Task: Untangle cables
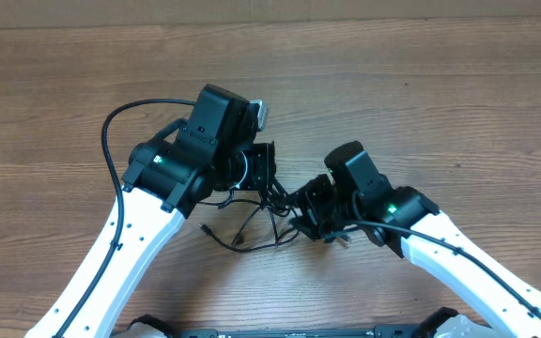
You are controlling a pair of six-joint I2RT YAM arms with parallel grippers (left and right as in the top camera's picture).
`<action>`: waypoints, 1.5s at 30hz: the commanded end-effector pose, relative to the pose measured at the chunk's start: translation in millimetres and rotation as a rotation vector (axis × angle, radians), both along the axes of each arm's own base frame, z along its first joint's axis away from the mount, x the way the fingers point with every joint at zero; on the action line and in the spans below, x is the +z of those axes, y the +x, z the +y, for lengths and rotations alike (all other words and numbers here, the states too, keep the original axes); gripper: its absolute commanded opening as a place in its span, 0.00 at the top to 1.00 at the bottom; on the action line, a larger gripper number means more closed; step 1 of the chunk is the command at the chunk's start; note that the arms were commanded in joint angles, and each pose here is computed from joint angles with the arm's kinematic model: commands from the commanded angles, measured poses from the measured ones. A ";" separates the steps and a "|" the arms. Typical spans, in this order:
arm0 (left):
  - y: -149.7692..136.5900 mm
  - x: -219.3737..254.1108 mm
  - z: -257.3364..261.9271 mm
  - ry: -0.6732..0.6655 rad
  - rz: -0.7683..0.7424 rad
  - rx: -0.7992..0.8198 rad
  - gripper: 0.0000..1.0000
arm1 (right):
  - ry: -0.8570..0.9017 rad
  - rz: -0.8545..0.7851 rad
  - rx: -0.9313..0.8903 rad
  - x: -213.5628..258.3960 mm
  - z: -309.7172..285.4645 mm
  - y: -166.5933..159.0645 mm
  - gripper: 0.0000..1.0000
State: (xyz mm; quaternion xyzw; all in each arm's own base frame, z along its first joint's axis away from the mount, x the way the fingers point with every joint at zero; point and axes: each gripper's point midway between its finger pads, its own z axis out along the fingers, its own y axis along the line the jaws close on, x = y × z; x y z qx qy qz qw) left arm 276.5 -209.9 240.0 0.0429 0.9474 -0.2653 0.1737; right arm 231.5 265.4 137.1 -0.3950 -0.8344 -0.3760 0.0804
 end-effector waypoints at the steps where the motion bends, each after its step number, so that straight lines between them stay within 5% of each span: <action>1: 1.4 13.0 -2.6 -0.030 -0.026 -0.009 0.96 | 0.002 0.023 -0.064 -3.2 2.4 8.2 0.61; 5: 1.5 13.0 -2.6 -0.030 -0.027 -0.009 0.96 | 0.015 0.006 -0.064 -3.4 6.6 13.9 0.70; 9: 1.5 13.0 -2.6 -0.030 -0.027 -0.009 0.96 | 0.007 0.012 -0.060 -7.0 6.4 13.7 0.96; 14: 1.5 12.6 -2.0 -0.026 -0.027 -0.008 0.96 | -0.006 -0.139 0.037 -0.5 8.3 22.3 0.96; 24: 12.1 -6.5 41.8 0.205 -0.053 0.136 0.96 | 0.097 -0.485 0.210 74.0 -13.2 24.6 0.96; 29: 14.0 -14.5 41.5 0.194 -0.014 0.190 0.96 | 0.196 -0.666 0.262 125.3 -22.9 13.1 0.96; 41: 21.8 -65.3 22.7 0.167 0.233 0.409 0.96 | 0.244 -0.841 0.360 155.0 -19.5 -1.4 0.96; 45: 22.7 -77.1 19.3 0.191 0.252 0.361 0.96 | 0.204 -0.883 0.398 149.3 -22.5 -1.1 0.96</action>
